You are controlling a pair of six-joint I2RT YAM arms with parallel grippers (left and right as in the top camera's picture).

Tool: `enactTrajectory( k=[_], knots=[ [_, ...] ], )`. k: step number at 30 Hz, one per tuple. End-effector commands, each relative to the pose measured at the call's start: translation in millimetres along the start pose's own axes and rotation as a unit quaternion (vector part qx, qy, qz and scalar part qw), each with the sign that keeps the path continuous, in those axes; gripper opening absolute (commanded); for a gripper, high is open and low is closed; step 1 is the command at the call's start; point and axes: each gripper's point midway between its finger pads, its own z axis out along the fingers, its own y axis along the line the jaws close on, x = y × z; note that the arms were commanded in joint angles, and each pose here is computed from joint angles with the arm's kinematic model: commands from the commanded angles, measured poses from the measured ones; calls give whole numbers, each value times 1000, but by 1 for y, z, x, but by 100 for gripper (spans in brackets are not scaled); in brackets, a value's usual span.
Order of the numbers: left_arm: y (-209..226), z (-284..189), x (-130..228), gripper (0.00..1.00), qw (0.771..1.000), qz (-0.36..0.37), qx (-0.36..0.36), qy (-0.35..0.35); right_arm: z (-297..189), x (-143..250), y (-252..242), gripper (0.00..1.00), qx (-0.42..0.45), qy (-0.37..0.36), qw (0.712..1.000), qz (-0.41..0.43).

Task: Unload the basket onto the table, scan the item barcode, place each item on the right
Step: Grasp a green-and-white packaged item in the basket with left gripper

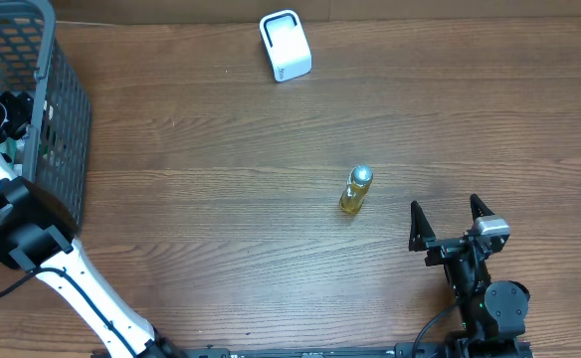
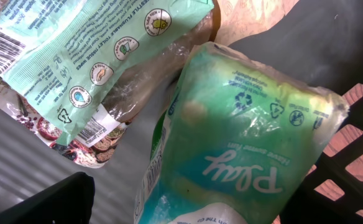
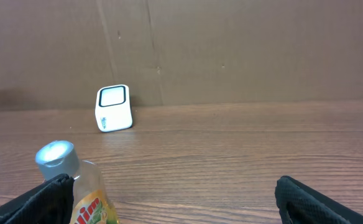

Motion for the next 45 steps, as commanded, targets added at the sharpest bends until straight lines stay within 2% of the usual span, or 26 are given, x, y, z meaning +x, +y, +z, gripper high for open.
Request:
enactTrajectory(
  k=[1,12,25,34,39,41,44,45],
  knots=[
    [1,11,0,96,1000,1,-7,8,0,2,0,100,-1,0,1000,3],
    [-17,12,-1,100,1000,30,-4,-4,0,2,0,100,-1,0,1000,3],
    [-10,12,-2,100,999,30,-27,-7,0,2,0,100,-1,0,1000,3],
    [-7,46,6,99,999,30,-34,18,0,2,0,100,-1,0,1000,3],
    [-7,46,5,87,999,31,-33,15,0,2,0,100,-1,0,1000,3],
    [-7,45,5,79,999,38,-33,15,0,2,0,100,-1,0,1000,3],
    [-7,43,6,58,998,57,-33,17,0,2,0,100,-1,0,1000,3],
    [-7,41,7,56,998,57,-33,16,0,2,0,100,-1,0,1000,3]
  ],
)
